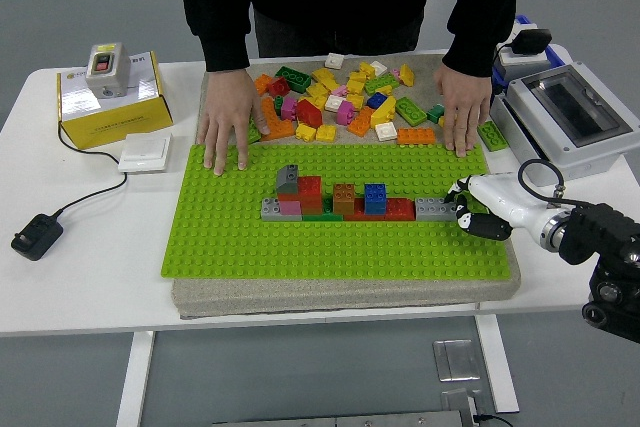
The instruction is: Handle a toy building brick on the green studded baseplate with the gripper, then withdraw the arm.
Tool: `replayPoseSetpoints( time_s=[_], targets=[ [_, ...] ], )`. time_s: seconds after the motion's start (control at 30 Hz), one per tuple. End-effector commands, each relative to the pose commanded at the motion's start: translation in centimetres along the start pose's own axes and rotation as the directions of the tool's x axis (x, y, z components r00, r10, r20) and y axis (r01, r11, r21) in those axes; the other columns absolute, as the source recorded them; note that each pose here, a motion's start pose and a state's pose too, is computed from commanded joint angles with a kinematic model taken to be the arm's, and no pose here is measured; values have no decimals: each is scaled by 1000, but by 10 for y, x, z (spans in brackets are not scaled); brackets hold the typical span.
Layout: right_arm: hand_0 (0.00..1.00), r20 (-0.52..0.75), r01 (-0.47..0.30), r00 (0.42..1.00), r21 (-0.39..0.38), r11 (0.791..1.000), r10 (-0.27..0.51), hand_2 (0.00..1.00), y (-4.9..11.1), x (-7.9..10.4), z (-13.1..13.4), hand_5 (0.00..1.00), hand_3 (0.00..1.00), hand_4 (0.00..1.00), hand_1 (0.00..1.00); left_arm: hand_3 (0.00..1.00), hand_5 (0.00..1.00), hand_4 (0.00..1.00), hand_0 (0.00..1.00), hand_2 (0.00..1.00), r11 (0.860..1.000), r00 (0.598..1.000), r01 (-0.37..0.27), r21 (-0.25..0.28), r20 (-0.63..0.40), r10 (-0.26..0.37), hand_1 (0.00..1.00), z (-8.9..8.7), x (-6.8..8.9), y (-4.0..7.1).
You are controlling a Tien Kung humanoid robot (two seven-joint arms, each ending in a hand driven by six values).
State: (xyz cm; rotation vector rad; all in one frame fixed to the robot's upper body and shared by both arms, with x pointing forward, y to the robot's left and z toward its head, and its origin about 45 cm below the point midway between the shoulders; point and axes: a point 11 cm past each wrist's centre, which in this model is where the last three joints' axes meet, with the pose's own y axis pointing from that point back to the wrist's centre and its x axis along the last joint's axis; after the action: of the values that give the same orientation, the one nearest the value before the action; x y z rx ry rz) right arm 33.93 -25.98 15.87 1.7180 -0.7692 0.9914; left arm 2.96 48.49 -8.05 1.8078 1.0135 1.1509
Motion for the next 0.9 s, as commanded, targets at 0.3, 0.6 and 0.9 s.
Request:
replayPoseSetpoints(
  time_s=[0.3,0.6,0.9],
  targets=[
    [49,-12,17,1000,9,1000,-17,773,-1,-8,-4,587,690,2,191,630,673,279,709,579,1000,1000,6,-18,-3,-7,653,2,-1,0],
    [49,-25,20,999,10,1000,-20,773,-1,-10,-4,590,689,2,191,630,668,284,709,578,999,1000,11,-34,-5,-11,652,3,-2,0],
    [49,-41,36,999,1,999,-36,768,-1,-15,-2,601,684,2,191,626,661,290,709,576,999,1000,18,-46,-5,-18,649,3,-5,-1]
  ],
)
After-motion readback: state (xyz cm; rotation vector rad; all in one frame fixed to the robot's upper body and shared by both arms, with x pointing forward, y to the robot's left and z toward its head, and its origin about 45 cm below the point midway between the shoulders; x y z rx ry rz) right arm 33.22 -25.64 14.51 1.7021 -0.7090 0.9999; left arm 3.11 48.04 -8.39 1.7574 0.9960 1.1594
